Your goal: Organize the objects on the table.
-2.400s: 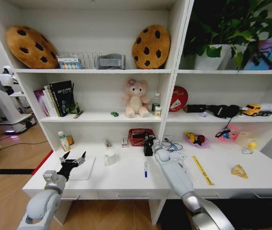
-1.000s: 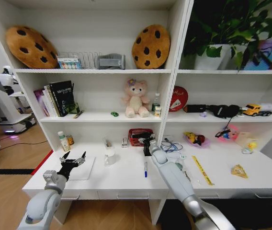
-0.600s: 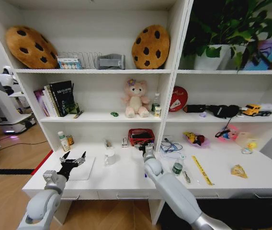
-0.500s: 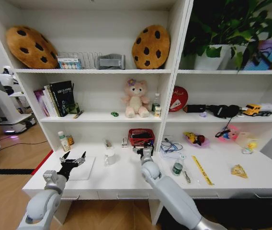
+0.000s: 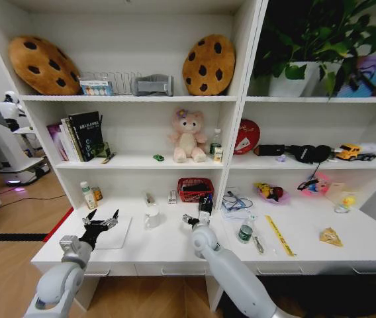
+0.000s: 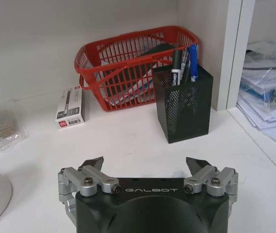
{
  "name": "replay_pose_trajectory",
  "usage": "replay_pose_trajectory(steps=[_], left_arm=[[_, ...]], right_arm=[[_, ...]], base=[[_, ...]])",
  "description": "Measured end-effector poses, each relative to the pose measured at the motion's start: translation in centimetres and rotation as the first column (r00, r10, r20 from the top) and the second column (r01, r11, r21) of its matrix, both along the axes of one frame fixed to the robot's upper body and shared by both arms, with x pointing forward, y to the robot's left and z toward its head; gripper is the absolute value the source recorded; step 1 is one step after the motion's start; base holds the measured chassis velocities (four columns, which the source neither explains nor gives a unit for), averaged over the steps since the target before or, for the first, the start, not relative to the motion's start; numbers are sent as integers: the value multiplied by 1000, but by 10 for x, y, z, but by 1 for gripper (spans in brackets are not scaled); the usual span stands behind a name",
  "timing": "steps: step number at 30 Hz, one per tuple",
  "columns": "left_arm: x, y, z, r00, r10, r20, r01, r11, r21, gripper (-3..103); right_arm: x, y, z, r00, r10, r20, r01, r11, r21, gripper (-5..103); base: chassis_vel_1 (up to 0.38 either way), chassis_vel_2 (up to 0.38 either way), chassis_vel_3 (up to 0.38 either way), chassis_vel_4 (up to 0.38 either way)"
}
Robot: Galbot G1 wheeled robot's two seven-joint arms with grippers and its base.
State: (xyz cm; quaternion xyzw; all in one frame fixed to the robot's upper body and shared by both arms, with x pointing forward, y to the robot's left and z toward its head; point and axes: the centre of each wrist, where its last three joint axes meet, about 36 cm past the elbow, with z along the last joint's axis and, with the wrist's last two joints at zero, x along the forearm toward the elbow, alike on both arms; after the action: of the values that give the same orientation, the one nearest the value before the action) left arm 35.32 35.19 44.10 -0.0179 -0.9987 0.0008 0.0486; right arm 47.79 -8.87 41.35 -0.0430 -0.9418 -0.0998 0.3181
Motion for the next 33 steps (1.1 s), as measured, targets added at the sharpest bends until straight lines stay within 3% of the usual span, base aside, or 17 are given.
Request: replay_pose_trajectory(steps=[4,16,28,29,33], left_arm=[[0,0,0,1000,0,0,0,1000,0,100],[0,0,0,1000,0,0,0,1000,0,100],[0,0,0,1000,0,0,0,1000,0,100],[0,0,0,1000,0,0,0,1000,0,100],[0,0,0,1000,0,0,0,1000,0,100]], right_arm=[[-5,-2,-3,999,-6,-35,7,1000,12,82],[-13,-11,-6,998,-8,-59,8,1000,7,77],[-4,-34,-11,997,-29,-71,31,999,24,66],[-2,-34,-10,997,-30,-70,32,999,27,61],[3,-35,-7,997,-29,-73,32,999,43,60]], base=[[0,0,0,0],[0,0,0,0],[0,0,0,0],[0,0,0,0],[0,0,0,0]])
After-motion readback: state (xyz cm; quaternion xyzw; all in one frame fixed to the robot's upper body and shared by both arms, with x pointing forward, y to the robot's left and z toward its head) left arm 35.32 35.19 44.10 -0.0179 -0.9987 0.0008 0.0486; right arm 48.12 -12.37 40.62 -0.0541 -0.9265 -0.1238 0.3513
